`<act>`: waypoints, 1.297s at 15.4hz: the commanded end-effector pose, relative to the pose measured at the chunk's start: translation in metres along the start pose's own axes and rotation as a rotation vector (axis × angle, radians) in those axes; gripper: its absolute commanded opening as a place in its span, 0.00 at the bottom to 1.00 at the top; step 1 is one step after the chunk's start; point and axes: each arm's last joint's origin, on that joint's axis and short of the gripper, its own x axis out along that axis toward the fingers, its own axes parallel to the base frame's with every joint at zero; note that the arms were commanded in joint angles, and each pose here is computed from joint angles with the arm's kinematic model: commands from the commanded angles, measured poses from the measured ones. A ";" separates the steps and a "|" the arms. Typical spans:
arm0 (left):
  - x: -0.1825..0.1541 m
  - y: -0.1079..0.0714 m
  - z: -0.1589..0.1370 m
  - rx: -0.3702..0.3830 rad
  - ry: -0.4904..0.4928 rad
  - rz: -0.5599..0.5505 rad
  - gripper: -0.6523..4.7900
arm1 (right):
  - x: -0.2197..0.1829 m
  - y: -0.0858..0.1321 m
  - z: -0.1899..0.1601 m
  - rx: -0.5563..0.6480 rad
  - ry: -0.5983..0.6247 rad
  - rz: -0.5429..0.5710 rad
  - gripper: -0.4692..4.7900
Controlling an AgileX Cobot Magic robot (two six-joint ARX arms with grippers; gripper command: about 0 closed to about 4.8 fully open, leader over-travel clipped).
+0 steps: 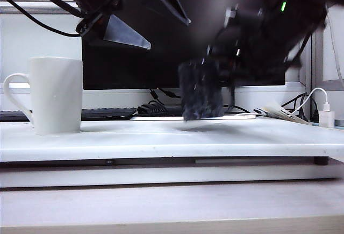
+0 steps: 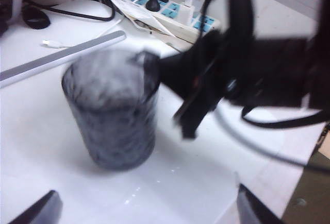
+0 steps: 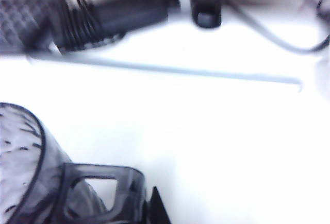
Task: Carefully pick up the black cup and pour some water from the black cup into the white cup.
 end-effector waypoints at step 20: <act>-0.002 0.019 -0.023 -0.002 0.084 0.081 1.00 | 0.031 0.003 -0.020 0.009 -0.044 0.032 0.31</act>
